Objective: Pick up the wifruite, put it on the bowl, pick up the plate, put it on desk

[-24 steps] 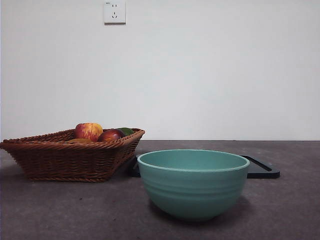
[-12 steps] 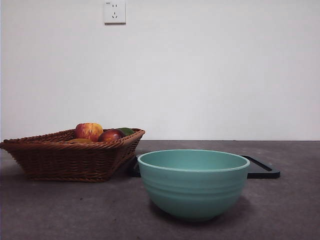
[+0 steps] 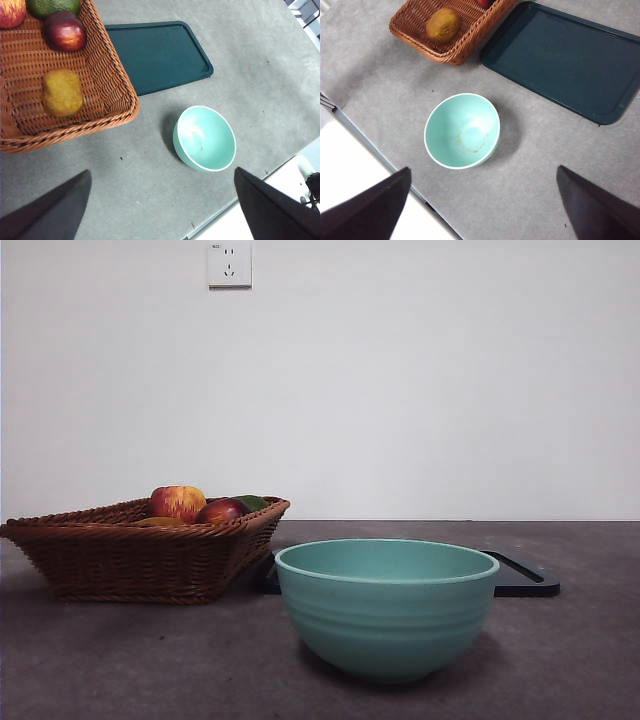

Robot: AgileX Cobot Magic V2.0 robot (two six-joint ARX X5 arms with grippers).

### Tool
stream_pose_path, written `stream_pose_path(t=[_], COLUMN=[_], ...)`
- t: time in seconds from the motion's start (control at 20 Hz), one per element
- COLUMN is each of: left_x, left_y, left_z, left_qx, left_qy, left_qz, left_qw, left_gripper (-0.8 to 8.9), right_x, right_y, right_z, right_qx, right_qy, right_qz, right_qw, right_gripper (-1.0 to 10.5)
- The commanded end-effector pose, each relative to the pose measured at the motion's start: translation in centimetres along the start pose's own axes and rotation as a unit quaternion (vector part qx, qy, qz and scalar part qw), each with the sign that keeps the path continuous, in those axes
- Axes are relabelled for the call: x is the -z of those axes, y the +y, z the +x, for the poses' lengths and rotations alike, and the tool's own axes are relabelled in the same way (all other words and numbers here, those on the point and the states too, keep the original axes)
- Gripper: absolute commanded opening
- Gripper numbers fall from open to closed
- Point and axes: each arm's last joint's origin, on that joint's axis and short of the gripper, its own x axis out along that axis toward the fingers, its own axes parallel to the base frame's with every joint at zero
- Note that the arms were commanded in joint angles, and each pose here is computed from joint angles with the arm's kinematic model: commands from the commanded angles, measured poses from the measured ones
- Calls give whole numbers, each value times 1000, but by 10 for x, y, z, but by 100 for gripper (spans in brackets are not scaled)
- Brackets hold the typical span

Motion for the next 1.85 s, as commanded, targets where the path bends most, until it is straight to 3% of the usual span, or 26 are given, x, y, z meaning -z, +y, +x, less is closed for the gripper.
stream_pose_path(t=[0.05, 0.4, 1.05, 1.55, 1.85], left_x=[-5, -20, -95, -79, -60], left_y=[-2, 2, 20, 68, 87], left_z=[-3, 14, 123, 229, 263], left_qx=[4, 4, -139, -196, -211], left_qy=[-9, -16, 91, 182, 233], left_qz=[6, -6, 19, 9, 0], left_qw=[1000, 1000, 986, 964, 949], left_gripper=[468, 467, 465, 465, 458], right_x=[-5, -5, -5, -5, -5], right_y=[2, 2, 2, 2, 2], right_z=[-3, -3, -3, -3, -3], right_qx=[-3, -3, 2, 2, 2], right_qy=[-8, -9, -10, -10, -10], right_qz=[-2, -2, -2, -2, -2], right_qw=[1000, 1000, 1000, 1000, 1000], right_gripper=[479, 479, 479, 479, 479])
